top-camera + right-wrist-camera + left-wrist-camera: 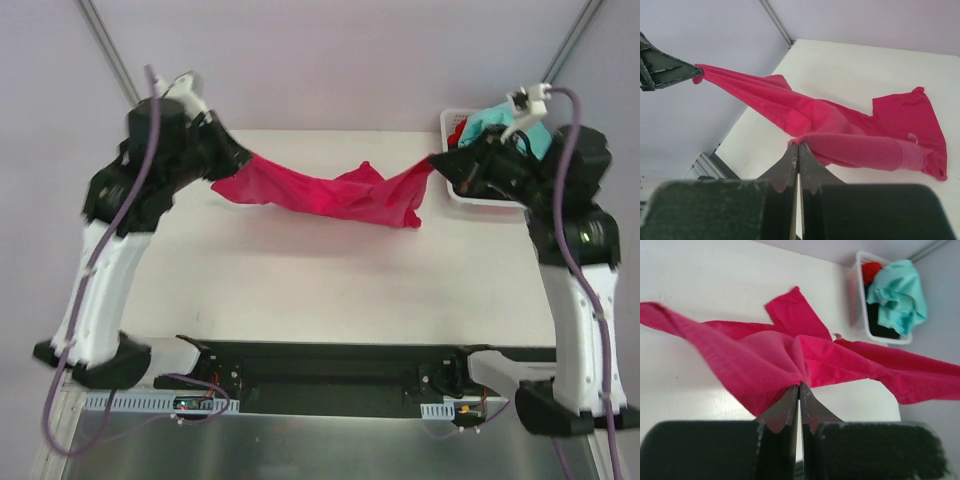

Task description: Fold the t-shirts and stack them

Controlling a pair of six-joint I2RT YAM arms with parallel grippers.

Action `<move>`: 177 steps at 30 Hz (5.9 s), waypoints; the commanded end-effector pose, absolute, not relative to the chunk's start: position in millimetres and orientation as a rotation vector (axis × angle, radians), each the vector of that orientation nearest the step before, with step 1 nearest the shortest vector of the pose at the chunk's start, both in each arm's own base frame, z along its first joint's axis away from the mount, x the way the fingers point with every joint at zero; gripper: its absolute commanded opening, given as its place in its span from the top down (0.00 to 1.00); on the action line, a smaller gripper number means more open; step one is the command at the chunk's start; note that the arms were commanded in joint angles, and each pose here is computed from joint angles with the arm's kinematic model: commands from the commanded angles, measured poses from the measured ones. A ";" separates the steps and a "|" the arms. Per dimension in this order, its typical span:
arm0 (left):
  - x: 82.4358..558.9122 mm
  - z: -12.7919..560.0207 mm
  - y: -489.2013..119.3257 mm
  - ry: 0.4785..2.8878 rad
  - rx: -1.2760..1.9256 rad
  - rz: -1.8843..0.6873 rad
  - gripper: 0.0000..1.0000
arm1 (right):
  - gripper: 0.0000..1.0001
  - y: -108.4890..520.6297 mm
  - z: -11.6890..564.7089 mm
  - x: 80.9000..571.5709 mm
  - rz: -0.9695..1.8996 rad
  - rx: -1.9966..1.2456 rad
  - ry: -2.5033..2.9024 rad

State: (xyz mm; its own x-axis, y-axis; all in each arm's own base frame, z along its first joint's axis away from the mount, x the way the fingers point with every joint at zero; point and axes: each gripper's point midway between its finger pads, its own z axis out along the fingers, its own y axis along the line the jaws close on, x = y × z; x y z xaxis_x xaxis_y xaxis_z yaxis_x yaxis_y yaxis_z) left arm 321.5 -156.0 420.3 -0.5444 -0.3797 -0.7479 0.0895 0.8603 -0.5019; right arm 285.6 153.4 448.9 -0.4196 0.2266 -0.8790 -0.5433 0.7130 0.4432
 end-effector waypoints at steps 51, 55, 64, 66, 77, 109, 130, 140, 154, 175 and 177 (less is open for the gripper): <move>413.9 597.4 -96.6 1.326 -0.140 -0.715 1.00 | 0.99 143.9 580.8 379.8 0.852 -0.450 1.292; 386.1 578.5 -97.4 1.387 -0.159 -0.738 1.00 | 0.99 141.8 576.5 347.9 0.855 -0.426 1.321; 272.1 506.1 -82.5 1.562 -0.154 -0.644 1.00 | 0.99 127.2 547.6 227.4 0.726 -0.397 1.391; 246.2 521.5 -76.2 1.534 -0.138 -0.610 1.00 | 0.99 126.0 555.2 203.1 0.718 -0.404 1.381; 232.6 624.0 -75.7 1.324 -0.075 -0.616 1.00 | 0.99 122.1 647.4 174.1 0.625 -0.465 1.150; 374.8 634.0 -77.4 1.291 -0.129 -0.583 1.00 | 0.99 85.7 688.7 320.2 0.647 -0.364 1.036; 250.3 514.6 -58.5 1.461 -0.185 -0.519 1.00 | 0.99 103.1 749.4 203.5 0.676 -0.402 0.819; 281.8 584.8 -58.8 1.407 -0.134 -0.476 1.00 | 0.99 102.4 728.2 216.2 0.664 -0.403 0.887; 336.3 580.9 -63.8 1.454 -0.135 -0.470 1.00 | 0.99 94.1 723.0 270.7 0.669 -0.387 0.926; 294.1 601.6 -51.7 1.395 -0.137 -0.418 1.00 | 0.99 96.6 717.0 250.3 0.646 -0.398 0.939; 288.1 603.5 -51.6 1.392 -0.133 -0.419 1.00 | 0.99 97.6 718.3 240.8 0.642 -0.399 0.930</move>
State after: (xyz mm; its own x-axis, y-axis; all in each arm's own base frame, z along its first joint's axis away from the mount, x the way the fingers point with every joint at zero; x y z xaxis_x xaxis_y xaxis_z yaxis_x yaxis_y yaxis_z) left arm 314.3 -55.5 579.3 0.0431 -0.3721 -0.9272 0.1890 0.9144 -0.3581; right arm 285.8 94.3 694.4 0.3196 0.3598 -0.8766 -0.6764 0.7345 0.0549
